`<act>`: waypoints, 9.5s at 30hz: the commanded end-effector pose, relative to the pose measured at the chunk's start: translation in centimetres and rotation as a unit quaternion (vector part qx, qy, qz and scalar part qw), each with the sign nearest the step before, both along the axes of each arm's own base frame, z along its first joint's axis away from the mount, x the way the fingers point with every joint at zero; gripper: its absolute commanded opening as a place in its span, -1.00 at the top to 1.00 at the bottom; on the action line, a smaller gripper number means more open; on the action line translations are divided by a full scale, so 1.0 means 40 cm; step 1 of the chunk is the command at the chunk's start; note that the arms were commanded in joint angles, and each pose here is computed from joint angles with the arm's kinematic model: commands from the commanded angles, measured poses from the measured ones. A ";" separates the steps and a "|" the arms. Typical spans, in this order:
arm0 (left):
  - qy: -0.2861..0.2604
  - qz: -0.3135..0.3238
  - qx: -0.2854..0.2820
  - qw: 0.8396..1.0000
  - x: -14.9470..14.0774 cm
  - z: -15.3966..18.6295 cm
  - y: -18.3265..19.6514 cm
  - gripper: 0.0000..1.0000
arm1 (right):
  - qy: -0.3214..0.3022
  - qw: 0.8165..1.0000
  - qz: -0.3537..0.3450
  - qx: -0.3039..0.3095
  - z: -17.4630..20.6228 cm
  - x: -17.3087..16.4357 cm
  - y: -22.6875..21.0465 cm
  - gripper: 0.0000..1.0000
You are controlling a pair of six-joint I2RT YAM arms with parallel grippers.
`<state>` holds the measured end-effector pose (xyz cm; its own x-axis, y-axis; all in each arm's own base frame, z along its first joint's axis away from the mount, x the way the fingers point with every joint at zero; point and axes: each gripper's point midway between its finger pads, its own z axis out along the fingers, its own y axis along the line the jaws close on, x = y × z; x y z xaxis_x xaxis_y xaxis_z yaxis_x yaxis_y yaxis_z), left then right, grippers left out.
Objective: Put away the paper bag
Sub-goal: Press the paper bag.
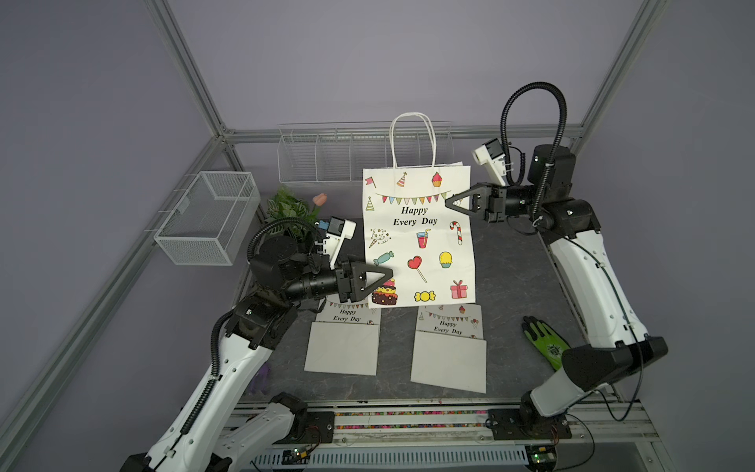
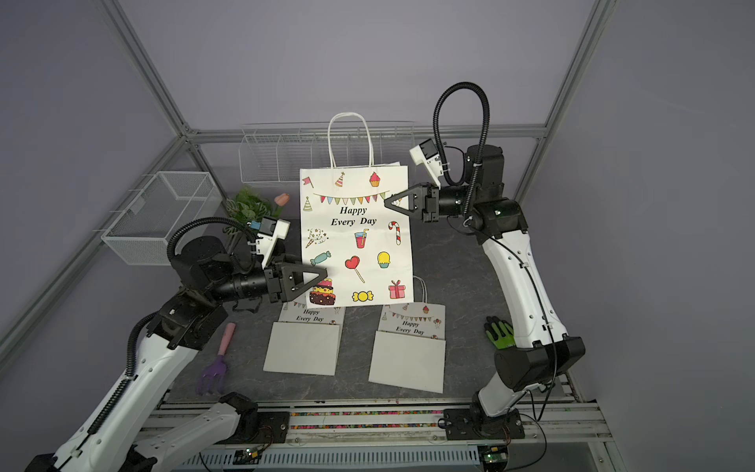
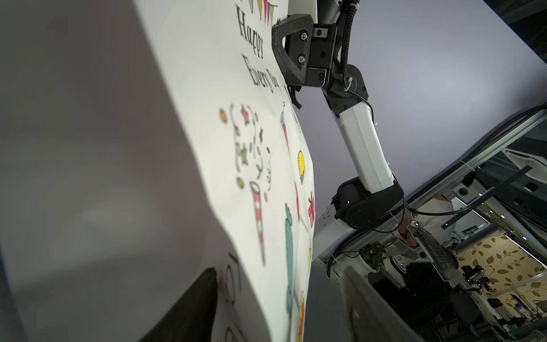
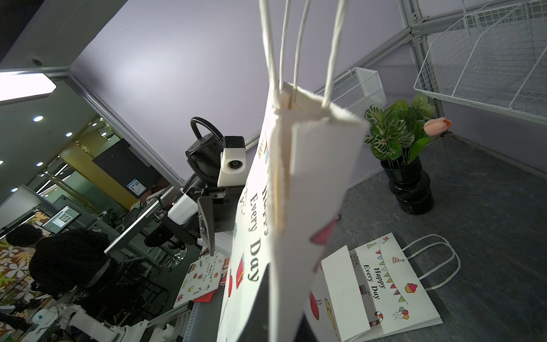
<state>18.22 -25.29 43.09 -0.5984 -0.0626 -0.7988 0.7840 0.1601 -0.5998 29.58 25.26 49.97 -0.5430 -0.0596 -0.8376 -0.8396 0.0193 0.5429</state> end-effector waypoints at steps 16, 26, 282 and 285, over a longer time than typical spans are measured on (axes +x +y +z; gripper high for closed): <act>-0.012 0.014 -0.002 1.000 0.036 0.009 -0.029 -0.32 | -0.051 0.997 -0.040 -0.030 -0.008 -0.035 0.005 0.87; -0.012 0.024 0.018 0.999 0.048 -0.025 -0.029 -0.09 | -0.068 0.997 -0.036 -0.018 0.003 -0.078 -0.011 0.87; -0.030 0.040 0.094 0.994 0.116 -0.118 -0.052 0.25 | -0.059 0.990 -0.120 0.049 0.139 0.041 -0.064 0.87; -0.031 0.038 0.095 0.994 0.115 -0.117 -0.058 0.51 | -0.059 0.990 -0.120 0.048 0.139 0.039 -0.064 0.87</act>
<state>23.16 -27.08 37.71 -0.5686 0.0408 -0.8216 0.7790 0.3475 -0.5219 31.97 22.81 54.16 -0.4770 0.1208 -0.8706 -0.8511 0.1836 0.4918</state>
